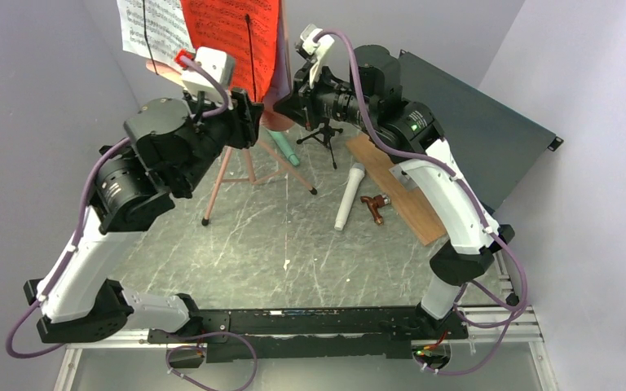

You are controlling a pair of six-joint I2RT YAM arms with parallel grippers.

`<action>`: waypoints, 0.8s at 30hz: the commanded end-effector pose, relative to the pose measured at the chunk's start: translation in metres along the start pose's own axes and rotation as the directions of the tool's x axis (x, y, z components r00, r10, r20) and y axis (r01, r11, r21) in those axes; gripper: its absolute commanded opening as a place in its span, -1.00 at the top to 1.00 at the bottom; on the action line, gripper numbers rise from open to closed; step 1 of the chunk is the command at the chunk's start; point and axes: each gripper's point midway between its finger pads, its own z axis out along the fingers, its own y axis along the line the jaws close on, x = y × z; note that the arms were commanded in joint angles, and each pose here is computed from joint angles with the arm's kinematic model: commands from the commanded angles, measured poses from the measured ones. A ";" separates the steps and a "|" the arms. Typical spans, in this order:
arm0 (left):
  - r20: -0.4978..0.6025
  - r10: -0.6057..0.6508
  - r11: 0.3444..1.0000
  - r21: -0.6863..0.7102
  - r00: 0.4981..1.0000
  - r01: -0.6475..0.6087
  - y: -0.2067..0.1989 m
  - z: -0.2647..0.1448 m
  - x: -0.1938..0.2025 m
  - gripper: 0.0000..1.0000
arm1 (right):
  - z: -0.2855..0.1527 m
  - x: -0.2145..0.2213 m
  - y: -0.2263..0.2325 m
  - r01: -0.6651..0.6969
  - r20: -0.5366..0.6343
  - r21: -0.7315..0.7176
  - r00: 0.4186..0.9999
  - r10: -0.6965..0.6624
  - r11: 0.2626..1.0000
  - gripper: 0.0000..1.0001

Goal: Pack up the instrument practice props
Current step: Pick up the sheet music from the music stand.

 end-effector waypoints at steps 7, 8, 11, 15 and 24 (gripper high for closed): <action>0.142 -0.096 0.986 0.147 0.985 0.075 -0.007 -0.033 -0.045 -0.25 | -0.004 -0.023 0.008 0.025 0.071 -0.018 0.997 -0.023 1.000 1.00; 0.147 -0.096 0.982 0.175 0.985 0.070 -0.013 -0.033 -0.048 -0.27 | -0.003 -0.021 0.008 0.022 0.068 -0.020 0.997 -0.021 1.000 1.00; 0.153 -0.094 0.965 0.259 0.984 0.052 -0.032 -0.030 -0.051 -0.33 | -0.002 -0.020 0.008 0.018 0.067 -0.025 0.998 -0.017 1.000 1.00; 0.152 -0.069 0.961 0.275 0.986 0.026 -0.046 -0.011 -0.048 -0.35 | -0.002 -0.021 0.010 0.018 0.068 -0.030 0.998 -0.015 0.999 1.00; 0.183 0.011 0.992 0.120 0.983 -0.034 -0.043 0.016 -0.041 -0.35 | -0.003 -0.020 0.013 0.014 0.065 -0.048 0.998 -0.011 0.999 1.00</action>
